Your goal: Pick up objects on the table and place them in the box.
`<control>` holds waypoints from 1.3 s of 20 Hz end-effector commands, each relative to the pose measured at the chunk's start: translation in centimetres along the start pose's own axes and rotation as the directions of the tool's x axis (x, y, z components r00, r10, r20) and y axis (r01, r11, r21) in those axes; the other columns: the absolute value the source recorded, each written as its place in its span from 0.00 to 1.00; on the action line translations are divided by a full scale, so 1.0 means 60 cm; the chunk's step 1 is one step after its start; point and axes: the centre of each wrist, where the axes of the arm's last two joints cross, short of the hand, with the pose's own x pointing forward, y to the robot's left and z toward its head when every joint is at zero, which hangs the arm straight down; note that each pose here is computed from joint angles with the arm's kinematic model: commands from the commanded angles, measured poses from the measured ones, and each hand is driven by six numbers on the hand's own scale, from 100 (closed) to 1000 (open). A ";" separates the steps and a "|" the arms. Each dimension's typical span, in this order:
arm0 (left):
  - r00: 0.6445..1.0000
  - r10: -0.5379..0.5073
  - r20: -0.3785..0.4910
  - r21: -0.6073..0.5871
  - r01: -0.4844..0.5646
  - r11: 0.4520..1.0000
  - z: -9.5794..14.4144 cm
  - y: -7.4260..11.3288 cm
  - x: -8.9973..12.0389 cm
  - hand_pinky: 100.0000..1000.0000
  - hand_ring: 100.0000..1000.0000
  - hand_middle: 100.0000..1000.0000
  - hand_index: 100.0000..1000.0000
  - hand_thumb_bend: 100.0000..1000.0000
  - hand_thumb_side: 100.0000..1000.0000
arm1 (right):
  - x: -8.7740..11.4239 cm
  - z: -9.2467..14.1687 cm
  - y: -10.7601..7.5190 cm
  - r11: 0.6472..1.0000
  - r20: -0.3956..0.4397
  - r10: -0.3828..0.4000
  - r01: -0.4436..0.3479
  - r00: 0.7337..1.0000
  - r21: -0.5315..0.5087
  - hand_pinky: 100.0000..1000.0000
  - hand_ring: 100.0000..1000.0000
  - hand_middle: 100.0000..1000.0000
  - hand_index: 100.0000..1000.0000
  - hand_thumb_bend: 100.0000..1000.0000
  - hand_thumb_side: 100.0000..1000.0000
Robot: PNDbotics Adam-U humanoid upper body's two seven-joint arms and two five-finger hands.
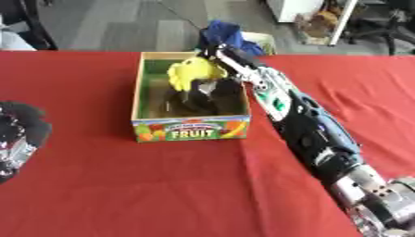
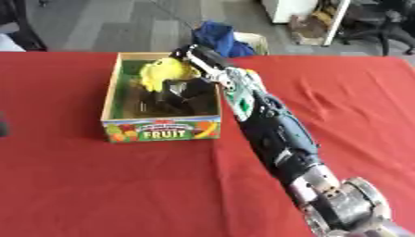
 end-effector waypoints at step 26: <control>0.999 -0.035 0.011 0.022 0.034 0.999 0.004 0.013 0.008 0.57 0.54 0.52 0.57 0.53 0.31 | -0.157 0.182 -0.121 0.942 -0.361 -0.136 0.008 0.922 -0.335 0.83 1.00 0.79 0.89 0.29 0.35</control>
